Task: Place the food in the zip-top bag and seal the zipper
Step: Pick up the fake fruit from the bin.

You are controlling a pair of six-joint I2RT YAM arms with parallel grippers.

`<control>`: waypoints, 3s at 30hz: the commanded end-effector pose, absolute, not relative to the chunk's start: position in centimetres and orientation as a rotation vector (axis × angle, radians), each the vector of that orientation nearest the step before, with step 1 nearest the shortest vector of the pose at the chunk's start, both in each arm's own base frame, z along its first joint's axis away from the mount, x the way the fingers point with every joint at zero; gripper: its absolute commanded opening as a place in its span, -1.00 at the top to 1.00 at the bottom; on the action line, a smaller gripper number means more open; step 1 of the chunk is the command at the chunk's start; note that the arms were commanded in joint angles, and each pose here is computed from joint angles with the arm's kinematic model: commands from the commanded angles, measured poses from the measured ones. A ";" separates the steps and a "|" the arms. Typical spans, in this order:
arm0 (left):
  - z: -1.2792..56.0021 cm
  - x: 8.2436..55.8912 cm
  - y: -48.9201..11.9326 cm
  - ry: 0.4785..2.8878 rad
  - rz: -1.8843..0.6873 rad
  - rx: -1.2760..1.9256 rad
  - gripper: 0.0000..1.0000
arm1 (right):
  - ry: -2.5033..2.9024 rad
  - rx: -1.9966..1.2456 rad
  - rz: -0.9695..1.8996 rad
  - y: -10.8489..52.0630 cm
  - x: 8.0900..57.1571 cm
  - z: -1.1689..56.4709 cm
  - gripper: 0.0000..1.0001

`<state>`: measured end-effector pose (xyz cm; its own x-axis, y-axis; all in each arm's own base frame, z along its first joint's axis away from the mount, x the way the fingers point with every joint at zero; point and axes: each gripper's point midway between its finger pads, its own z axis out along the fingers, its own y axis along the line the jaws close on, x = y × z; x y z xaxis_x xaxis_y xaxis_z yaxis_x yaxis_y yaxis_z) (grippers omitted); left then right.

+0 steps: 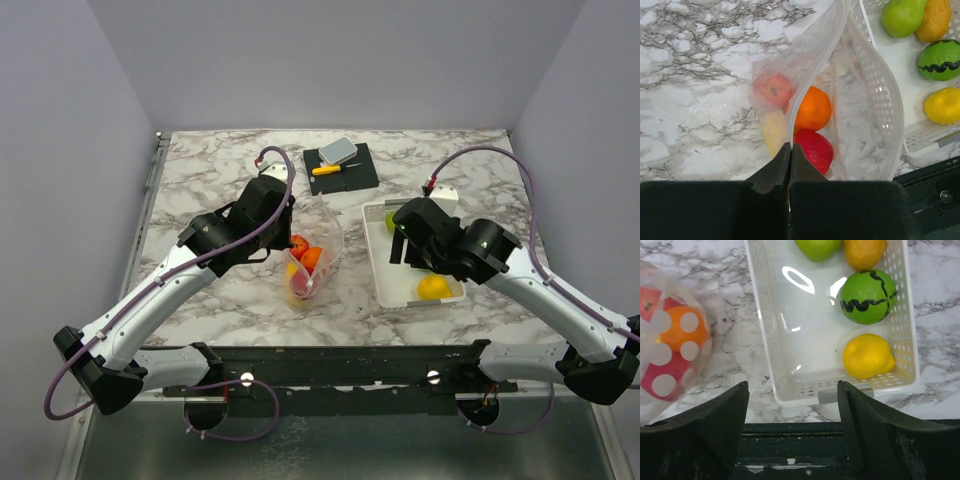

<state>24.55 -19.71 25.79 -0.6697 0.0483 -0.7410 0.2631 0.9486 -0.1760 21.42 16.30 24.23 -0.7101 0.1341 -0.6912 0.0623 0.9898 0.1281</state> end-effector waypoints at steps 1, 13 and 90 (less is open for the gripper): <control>25.7 24.9 -19.7 2.283 -0.326 0.230 1.00 | 2.391 0.171 -0.005 13.7 20.9 22.6 -0.54; 25.6 24.8 -19.7 2.285 -0.330 0.234 1.00 | 2.534 0.224 -0.065 11.9 21.7 16.7 -0.87; 25.7 25.0 -19.6 2.277 -0.330 0.252 1.00 | 2.483 0.213 -0.021 12.0 26.7 18.6 0.45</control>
<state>24.85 -19.50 25.58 -0.6631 0.0735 -0.7449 0.2763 0.9489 -0.1523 26.28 11.15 15.47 -0.8059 0.1557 -0.5713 0.2129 0.9765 -0.0343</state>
